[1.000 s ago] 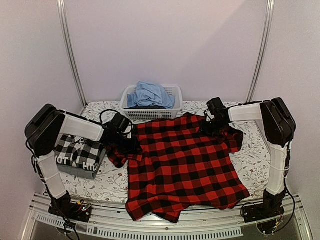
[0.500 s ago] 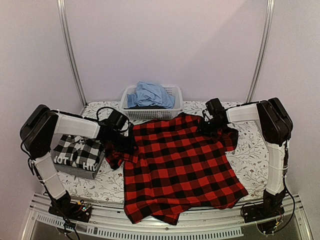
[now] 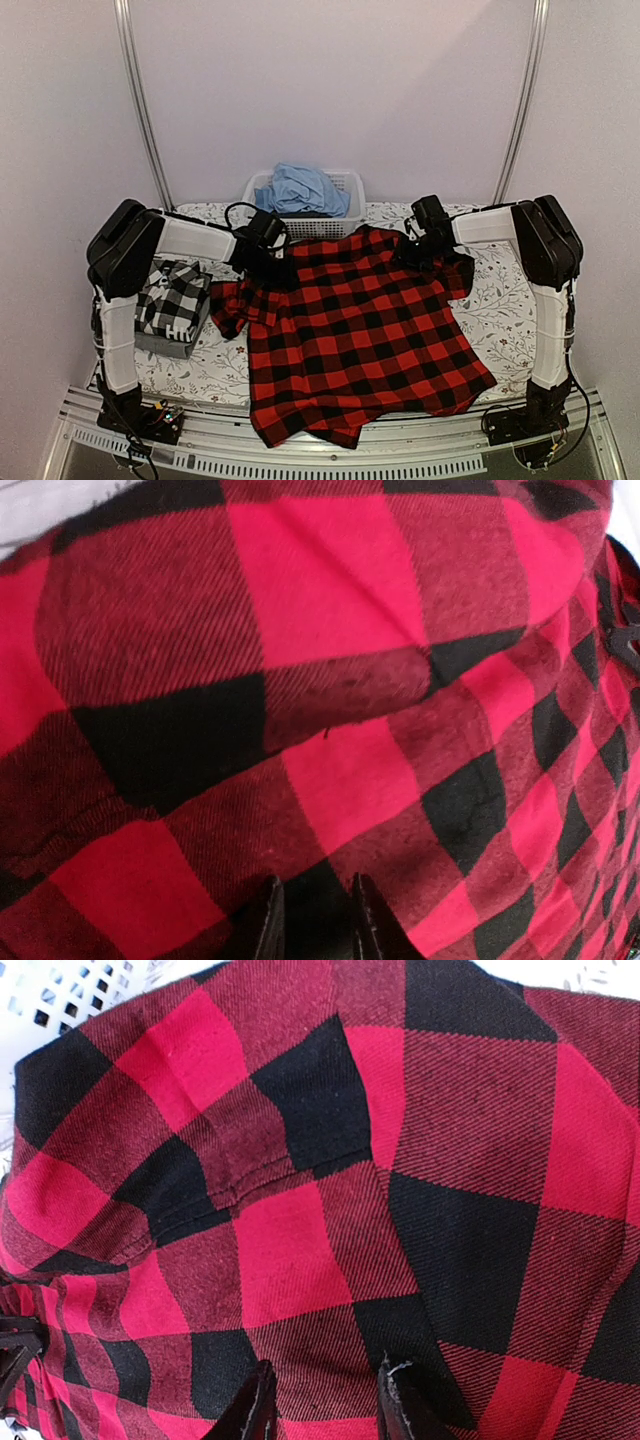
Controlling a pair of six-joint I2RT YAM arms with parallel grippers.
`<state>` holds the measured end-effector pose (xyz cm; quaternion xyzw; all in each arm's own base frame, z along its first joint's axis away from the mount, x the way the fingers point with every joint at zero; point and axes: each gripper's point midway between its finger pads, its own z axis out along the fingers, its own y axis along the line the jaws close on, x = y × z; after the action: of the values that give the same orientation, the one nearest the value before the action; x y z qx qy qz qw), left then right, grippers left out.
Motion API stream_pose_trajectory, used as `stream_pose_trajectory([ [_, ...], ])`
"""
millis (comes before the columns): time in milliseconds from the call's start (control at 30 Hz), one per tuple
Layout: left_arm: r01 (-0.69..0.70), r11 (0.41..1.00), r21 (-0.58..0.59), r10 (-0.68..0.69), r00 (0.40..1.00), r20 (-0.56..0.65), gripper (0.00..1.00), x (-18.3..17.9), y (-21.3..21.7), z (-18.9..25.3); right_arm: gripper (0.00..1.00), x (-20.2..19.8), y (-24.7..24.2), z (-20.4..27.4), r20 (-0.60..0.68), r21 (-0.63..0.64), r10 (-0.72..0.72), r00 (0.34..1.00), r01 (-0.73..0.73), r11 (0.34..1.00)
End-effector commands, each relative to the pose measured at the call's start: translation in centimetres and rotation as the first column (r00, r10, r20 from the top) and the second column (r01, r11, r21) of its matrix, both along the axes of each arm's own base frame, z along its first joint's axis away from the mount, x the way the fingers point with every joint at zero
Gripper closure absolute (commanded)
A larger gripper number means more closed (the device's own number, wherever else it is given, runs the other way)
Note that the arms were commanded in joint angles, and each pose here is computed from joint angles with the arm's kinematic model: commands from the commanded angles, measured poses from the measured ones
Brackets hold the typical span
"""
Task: Fold and stack the long sleeve shirts
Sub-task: Move the flattened shirt to the center of the board.
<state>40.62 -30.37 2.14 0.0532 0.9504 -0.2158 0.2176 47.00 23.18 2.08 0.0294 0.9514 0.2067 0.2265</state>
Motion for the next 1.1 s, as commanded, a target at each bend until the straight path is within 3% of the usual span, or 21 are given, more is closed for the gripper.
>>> stream_pose_trajectory([
  [0,-0.008,0.999,0.042,0.009,1.000,-0.027,0.77,0.3,0.2,-2.2,0.66,-1.5,-1.1,-2.9,-0.089,-0.033,-0.026,0.996,0.023,0.999],
  [300,-0.014,0.996,0.084,0.020,0.997,-0.075,0.77,1.8,0.0,-6.5,0.66,1.4,-1.9,-3.4,-0.077,-0.002,-0.039,0.996,0.039,0.999],
  [500,-0.022,0.996,0.085,0.029,0.996,-0.081,0.77,4.3,-0.3,-7.1,0.66,3.4,-1.8,-3.1,-0.060,0.008,-0.022,0.998,0.023,1.000],
  [800,0.012,1.000,0.022,-0.011,1.000,-0.016,0.73,5.4,-1.8,-2.7,0.56,5.3,-2.8,5.2,0.086,-0.052,-0.026,0.996,0.030,0.998],
  [900,0.029,1.000,-0.001,-0.029,0.999,0.022,0.70,5.6,-2.5,-0.6,0.51,4.9,-3.6,9.4,0.152,-0.062,-0.045,0.987,0.055,0.997],
  [1067,0.068,0.997,-0.039,-0.064,0.993,0.098,0.67,6.0,-3.9,3.5,0.46,2.4,-5.3,12.4,0.189,-0.074,-0.086,0.978,0.101,0.992],
])
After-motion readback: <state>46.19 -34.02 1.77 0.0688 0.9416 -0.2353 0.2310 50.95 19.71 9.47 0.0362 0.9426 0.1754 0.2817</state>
